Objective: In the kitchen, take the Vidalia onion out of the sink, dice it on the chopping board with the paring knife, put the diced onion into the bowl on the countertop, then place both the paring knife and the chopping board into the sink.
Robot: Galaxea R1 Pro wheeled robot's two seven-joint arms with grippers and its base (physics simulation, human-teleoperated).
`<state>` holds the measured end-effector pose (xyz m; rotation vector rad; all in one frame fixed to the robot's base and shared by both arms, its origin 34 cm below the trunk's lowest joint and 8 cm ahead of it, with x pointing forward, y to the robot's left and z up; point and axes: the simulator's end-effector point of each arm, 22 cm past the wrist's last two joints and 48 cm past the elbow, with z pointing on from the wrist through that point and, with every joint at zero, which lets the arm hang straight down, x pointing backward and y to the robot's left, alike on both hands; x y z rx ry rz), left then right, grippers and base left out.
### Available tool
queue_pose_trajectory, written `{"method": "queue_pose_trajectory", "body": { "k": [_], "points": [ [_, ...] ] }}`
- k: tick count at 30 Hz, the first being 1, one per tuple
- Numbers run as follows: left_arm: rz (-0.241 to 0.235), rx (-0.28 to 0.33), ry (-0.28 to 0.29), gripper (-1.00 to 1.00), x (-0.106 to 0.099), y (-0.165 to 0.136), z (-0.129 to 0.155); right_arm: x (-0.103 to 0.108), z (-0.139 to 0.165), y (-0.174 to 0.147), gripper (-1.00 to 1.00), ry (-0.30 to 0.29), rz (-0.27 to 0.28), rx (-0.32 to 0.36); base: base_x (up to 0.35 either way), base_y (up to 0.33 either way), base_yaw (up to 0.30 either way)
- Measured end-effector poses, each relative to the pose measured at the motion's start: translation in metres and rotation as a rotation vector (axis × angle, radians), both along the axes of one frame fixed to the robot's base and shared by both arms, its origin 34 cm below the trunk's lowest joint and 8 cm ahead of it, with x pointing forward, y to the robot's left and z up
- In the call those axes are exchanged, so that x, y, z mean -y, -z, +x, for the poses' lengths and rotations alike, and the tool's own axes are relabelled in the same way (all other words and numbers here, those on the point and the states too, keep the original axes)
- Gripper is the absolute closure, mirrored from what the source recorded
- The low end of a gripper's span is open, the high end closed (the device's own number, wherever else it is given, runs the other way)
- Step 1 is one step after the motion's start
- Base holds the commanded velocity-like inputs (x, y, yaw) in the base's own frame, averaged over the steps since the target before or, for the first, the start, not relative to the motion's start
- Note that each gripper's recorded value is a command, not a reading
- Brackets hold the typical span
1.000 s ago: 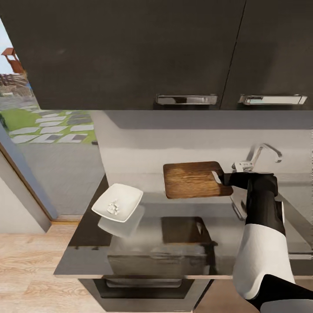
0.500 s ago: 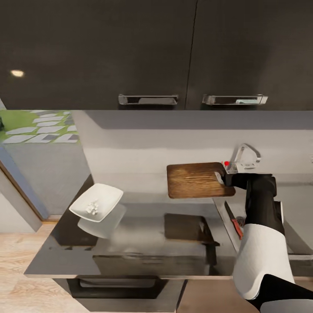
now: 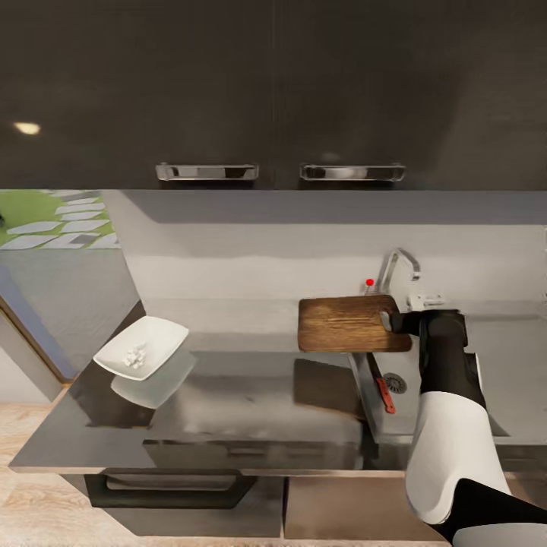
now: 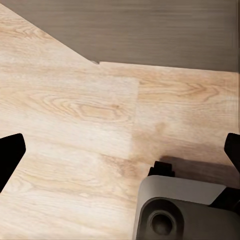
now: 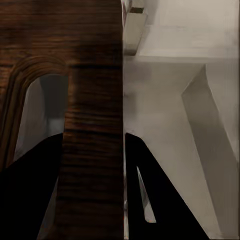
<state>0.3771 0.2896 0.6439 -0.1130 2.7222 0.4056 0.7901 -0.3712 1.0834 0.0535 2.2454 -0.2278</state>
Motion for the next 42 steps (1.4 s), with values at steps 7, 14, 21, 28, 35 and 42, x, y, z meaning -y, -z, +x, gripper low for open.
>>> {"method": "queue_pose_trajectory", "body": {
  "k": [7, 14, 21, 28, 35, 42],
  "points": [
    [0.000, 0.001, 0.000, -1.00, 0.000, 0.000, 0.000, 0.010, 0.003, 0.005, 1.00, 0.104, 0.033, 0.031, -0.004, -0.010, 0.000],
    [0.000, 0.001, 0.000, -1.00, 0.000, 0.000, 0.000, 0.019, 0.004, 0.002, 1.00, 0.216, 0.102, 0.085, 0.000, 0.000, 0.000],
    [-0.001, 0.000, 0.000, -1.00, 0.001, 0.000, 0.000, 0.019, 0.006, 0.019, 1.00, 0.256, 0.104, 0.078, -0.135, -0.015, 0.000],
    [-0.002, 0.000, 0.001, -1.00, 0.001, 0.000, 0.000, 0.039, 0.004, 0.026, 1.00, 0.396, 0.075, 0.136, -0.302, -0.094, 0.000],
    [-0.001, 0.000, 0.000, -1.00, 0.001, 0.000, 0.000, 0.058, -0.018, 0.059, 1.00, 0.697, 0.167, 0.186, -0.125, -0.046, 0.000],
    [-0.001, 0.001, 0.000, -1.00, 0.001, 0.000, 0.000, 0.030, -0.043, 0.104, 1.00, 0.880, 0.184, 0.195, -0.001, 0.000, 0.000]
  ]
}}
